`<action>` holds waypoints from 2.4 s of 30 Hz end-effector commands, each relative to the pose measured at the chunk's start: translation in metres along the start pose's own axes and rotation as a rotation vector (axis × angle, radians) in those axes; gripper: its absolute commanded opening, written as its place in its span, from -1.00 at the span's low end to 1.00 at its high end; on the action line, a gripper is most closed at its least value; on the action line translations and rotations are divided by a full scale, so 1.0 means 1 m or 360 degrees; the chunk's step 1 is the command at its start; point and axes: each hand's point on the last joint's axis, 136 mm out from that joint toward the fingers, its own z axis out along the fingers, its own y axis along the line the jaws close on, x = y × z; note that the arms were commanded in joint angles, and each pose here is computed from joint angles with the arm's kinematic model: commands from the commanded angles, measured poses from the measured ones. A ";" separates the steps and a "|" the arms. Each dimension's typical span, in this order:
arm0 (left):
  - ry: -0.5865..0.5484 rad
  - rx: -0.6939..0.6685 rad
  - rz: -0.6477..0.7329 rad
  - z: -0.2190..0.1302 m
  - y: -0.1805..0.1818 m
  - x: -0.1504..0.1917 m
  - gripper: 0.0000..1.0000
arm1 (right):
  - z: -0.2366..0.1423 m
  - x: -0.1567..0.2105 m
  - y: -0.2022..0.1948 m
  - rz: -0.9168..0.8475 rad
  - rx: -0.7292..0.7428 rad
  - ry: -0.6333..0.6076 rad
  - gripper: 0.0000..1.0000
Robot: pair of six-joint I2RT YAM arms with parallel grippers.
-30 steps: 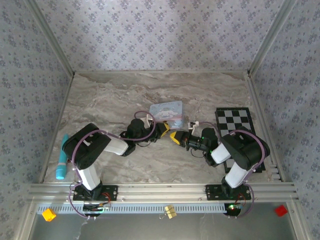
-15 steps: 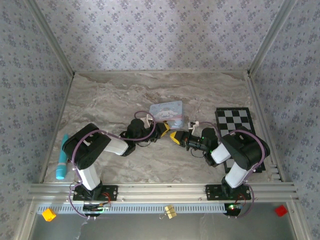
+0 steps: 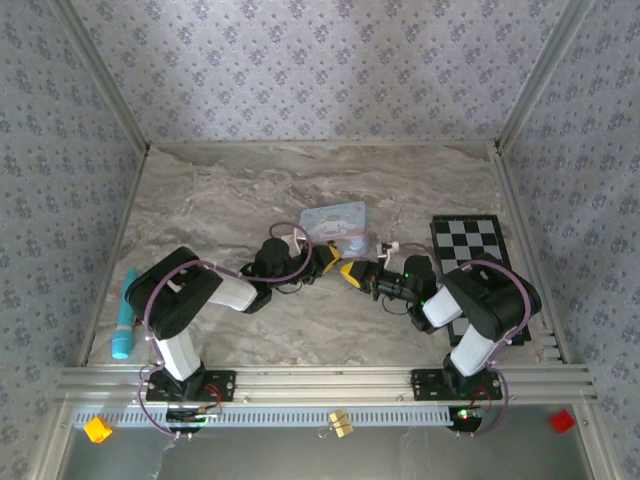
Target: Unlock a padlock with a key
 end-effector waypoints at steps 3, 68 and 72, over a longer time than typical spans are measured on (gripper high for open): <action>0.0106 0.0198 0.0073 0.002 -0.037 0.019 -1.00 | 0.001 -0.026 0.014 0.0003 -0.0056 -0.0151 -1.00; 0.0121 -0.0008 0.0060 0.017 -0.016 0.027 -1.00 | 0.003 -0.024 -0.003 -0.0062 0.0039 -0.0233 -0.58; 0.0092 -0.0082 0.0006 0.017 -0.002 0.022 -1.00 | -0.008 -0.020 -0.014 -0.0123 0.0132 -0.0223 -0.04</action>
